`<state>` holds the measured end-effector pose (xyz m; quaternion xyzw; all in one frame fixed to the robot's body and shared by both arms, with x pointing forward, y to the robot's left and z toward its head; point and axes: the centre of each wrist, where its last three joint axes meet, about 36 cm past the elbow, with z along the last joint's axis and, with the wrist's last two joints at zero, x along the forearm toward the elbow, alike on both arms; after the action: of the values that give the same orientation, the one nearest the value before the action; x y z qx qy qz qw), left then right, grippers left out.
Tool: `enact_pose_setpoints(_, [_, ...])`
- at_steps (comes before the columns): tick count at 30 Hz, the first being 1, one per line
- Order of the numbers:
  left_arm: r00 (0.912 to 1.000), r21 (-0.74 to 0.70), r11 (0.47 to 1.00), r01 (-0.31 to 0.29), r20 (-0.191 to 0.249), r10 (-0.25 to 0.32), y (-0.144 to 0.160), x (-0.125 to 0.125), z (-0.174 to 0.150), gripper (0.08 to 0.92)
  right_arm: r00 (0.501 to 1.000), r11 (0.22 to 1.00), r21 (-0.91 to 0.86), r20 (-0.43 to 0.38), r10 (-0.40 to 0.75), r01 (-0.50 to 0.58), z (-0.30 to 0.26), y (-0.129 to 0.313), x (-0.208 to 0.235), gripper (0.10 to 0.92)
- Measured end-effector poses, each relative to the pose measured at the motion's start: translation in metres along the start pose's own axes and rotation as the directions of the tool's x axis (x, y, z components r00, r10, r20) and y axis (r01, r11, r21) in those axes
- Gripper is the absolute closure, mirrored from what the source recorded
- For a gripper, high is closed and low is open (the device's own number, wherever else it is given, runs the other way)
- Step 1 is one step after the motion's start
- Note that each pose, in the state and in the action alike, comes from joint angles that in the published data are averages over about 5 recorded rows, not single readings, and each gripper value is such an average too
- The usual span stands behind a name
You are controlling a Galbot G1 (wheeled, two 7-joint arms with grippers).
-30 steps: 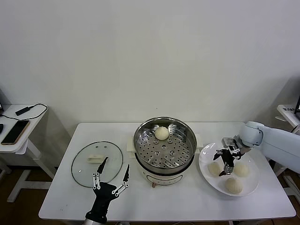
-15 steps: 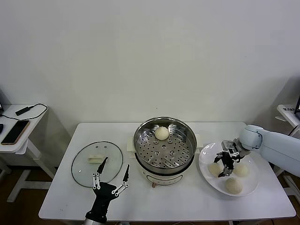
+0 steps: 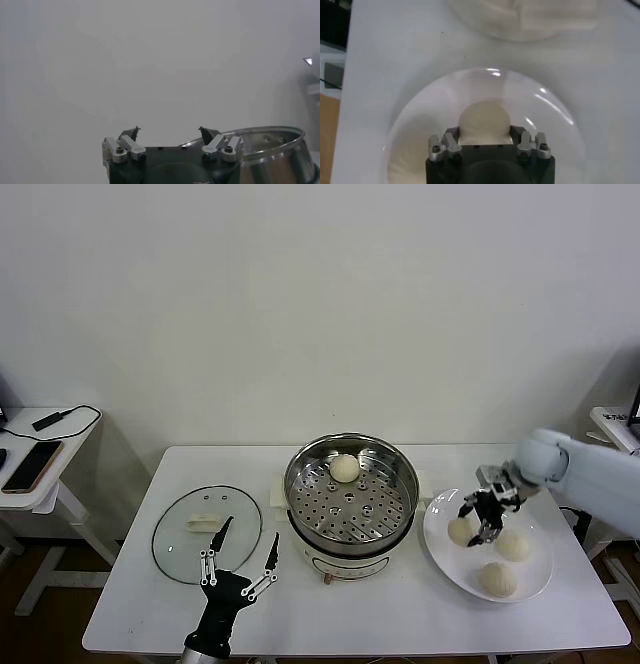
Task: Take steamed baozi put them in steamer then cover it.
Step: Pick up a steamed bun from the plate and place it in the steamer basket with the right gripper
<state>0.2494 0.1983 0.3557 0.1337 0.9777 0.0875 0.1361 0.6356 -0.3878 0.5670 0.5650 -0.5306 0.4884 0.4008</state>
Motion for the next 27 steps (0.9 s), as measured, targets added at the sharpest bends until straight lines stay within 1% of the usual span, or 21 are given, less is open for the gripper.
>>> enact_pose_setpoints(7, [0.9999, 0.005, 1.0, -0.011, 0.011, 0.011, -0.002, -0.002, -0.003, 0.177, 1.0, 0.995, 0.102, -0.006, -0.001, 0.002, -0.062, -0.019, 0.074, 0.335])
enact_pose_setpoints(13, [0.9996, 0.01, 1.0, -0.015, 0.023, 0.015, -0.004, -0.003, -0.007, 0.177, 1.0, 0.983, 0.182, 0.001, 0.0, 0.0, -0.127, -0.027, 0.11, 0.337])
enact_pose_setpoints(19, [0.9994, 0.012, 1.0, -0.012, 0.031, 0.012, -0.003, -0.005, -0.009, 0.177, 1.0, 0.973, 0.232, 0.01, 0.011, -0.013, -0.186, -0.036, 0.116, 0.35])
enact_pose_setpoints(27, [0.9994, 0.013, 1.0, -0.007, 0.033, 0.007, -0.003, -0.007, -0.008, 0.177, 1.0, 0.963, 0.267, 0.015, 0.02, -0.023, -0.245, -0.045, 0.083, 0.352])
